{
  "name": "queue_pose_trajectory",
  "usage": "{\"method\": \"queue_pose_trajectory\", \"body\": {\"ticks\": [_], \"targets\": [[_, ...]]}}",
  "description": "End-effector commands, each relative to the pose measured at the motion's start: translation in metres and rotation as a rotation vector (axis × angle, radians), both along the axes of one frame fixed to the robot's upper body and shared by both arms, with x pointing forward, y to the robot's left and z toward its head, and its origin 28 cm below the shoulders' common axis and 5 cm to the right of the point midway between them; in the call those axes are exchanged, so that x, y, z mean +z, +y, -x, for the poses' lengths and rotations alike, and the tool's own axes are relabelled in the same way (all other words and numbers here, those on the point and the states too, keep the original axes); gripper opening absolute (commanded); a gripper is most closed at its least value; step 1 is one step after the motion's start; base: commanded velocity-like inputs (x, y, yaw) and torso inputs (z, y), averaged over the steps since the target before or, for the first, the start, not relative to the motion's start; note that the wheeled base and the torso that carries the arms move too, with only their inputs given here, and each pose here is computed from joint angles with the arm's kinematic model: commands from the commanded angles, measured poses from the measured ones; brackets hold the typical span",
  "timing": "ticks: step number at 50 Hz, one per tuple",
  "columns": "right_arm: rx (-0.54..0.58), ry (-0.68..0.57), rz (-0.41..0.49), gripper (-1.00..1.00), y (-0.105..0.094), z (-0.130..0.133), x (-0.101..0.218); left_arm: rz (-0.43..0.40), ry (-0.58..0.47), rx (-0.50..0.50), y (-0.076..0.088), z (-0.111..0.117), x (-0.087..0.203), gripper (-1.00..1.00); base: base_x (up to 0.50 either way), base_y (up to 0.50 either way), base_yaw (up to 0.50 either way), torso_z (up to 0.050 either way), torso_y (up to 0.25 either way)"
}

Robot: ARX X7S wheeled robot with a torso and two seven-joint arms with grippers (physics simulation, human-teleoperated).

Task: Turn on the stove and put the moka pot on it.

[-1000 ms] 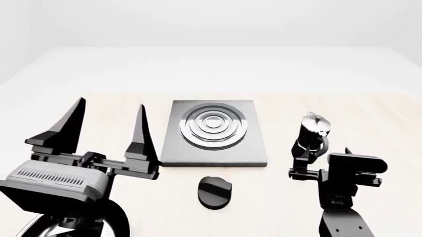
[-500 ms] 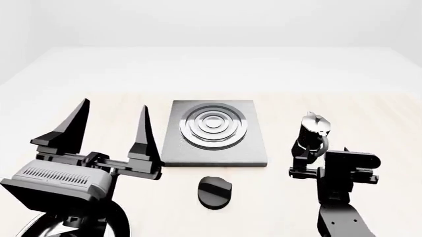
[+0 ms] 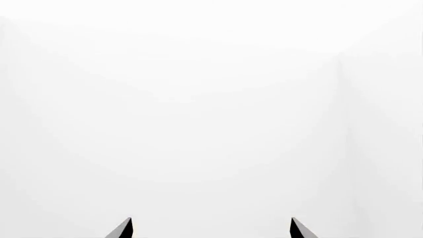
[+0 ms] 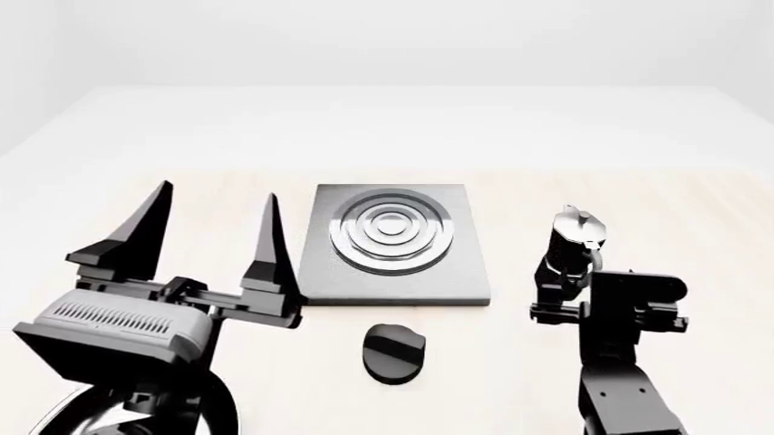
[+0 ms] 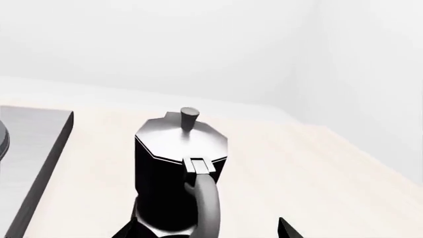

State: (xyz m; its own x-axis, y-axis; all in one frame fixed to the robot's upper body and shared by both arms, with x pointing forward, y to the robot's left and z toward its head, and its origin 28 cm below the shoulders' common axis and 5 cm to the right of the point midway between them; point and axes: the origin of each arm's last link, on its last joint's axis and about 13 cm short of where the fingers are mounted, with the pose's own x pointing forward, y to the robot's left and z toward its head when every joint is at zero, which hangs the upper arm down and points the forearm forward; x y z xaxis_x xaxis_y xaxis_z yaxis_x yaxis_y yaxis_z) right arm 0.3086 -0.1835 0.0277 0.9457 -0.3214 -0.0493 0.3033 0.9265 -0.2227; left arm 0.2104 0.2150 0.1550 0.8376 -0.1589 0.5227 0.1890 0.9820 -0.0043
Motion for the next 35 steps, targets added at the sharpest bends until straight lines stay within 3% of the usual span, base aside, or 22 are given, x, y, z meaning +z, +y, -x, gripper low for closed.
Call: {"method": "queue_pose_trajectory", "body": {"ticks": [1, 35], "targets": [[-0.007, 0.019, 0.010, 1.00, -0.0014, -0.0069, -0.0040, 0.001, 0.004, -0.006, -0.0010, -0.0020, -0.0006, 1.00, 0.00, 0.00, 0.00, 0.000, 0.000], [-0.023, 0.036, 0.008, 1.00, -0.0037, -0.0126, -0.0064, 0.013, 0.016, -0.013, -0.0021, -0.0020, -0.0068, 1.00, 0.00, 0.00, 0.00, 0.000, 0.000]]}}
